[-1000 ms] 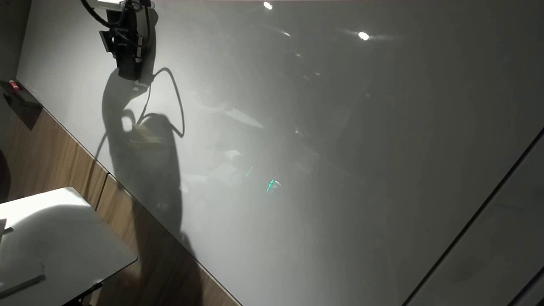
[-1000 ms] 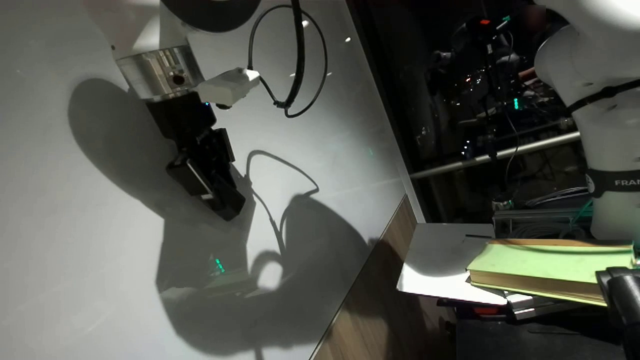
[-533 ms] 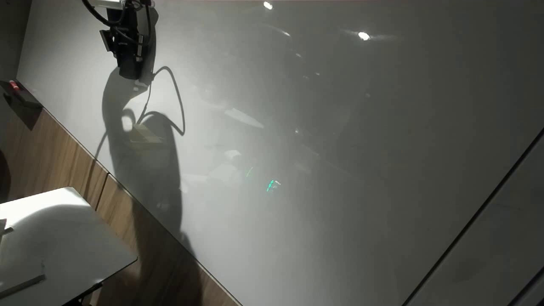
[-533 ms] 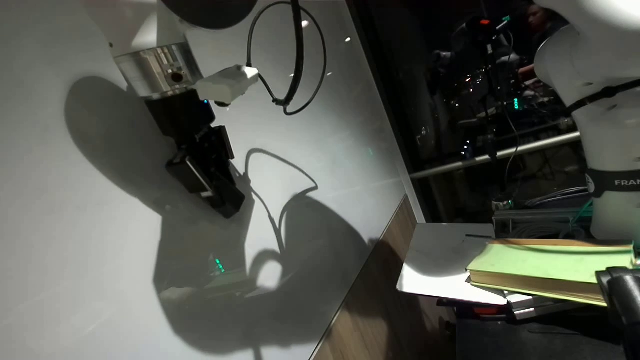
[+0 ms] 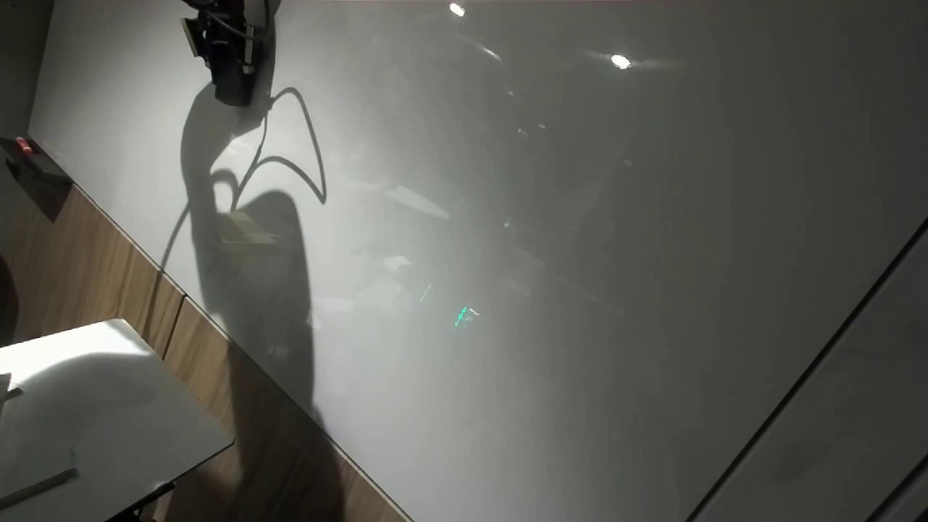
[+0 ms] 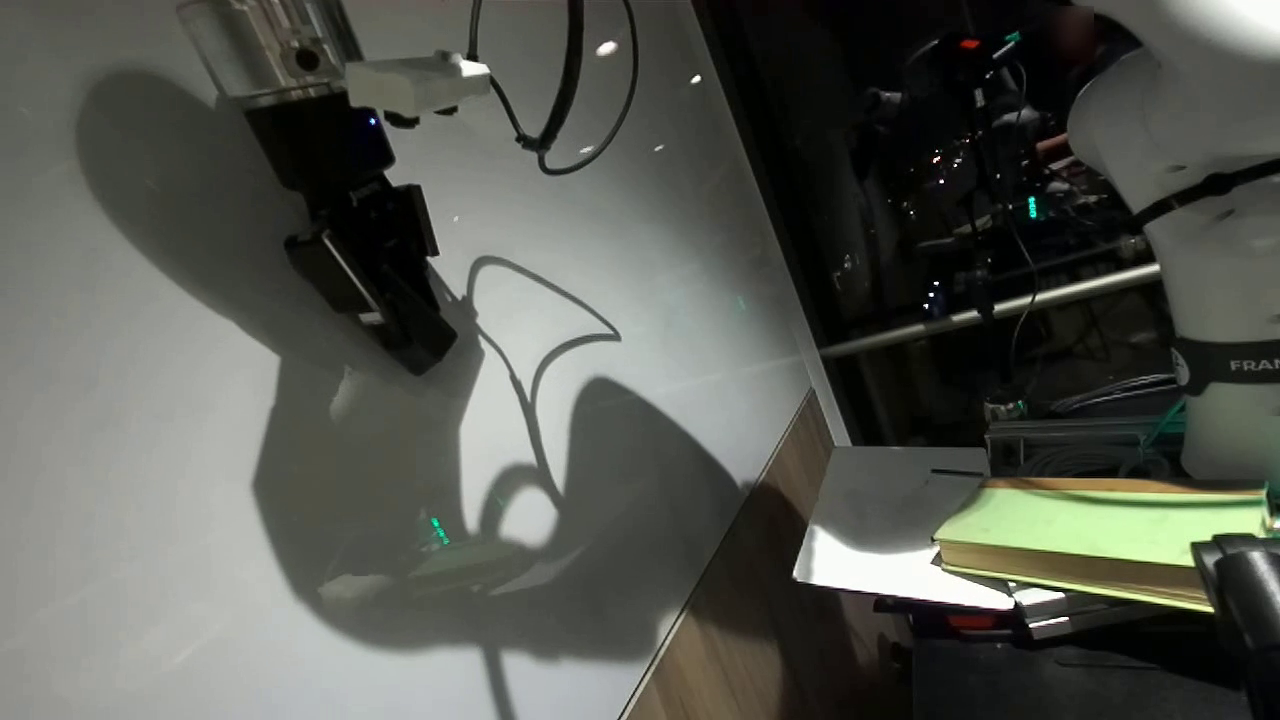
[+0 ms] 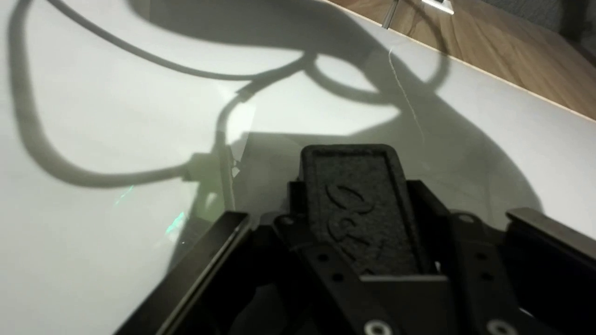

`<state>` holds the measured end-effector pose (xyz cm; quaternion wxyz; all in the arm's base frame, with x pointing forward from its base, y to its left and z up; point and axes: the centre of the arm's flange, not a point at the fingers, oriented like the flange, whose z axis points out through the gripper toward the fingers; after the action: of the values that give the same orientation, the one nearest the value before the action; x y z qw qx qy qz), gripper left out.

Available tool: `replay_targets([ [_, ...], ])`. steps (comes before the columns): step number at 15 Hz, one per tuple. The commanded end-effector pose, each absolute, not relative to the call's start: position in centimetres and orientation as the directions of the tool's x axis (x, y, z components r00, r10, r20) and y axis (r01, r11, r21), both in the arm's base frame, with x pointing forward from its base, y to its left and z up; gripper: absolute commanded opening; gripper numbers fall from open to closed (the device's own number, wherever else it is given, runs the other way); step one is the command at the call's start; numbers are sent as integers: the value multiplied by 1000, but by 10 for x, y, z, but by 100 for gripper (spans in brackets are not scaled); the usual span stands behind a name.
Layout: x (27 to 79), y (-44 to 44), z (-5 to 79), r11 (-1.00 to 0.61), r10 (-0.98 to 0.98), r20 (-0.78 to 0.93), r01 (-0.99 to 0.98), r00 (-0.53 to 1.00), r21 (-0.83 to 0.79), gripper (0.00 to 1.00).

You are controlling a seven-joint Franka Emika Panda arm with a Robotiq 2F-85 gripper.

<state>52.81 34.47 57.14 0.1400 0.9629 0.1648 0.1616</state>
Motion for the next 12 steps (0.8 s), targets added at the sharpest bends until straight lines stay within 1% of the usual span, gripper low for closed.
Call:
replay_targets([
  [1, 536, 335, 554, -906, 352, 266, 255, 897, 339, 31],
  [6, 546, 316, 497, -898, 350, 207, 263, 914, 353, 31],
  [9, 549, 303, 479, -896, 341, 185, 259, 922, 360, 31],
  [12, 525, 288, 476, -898, 324, 157, 251, 933, 361, 31],
])
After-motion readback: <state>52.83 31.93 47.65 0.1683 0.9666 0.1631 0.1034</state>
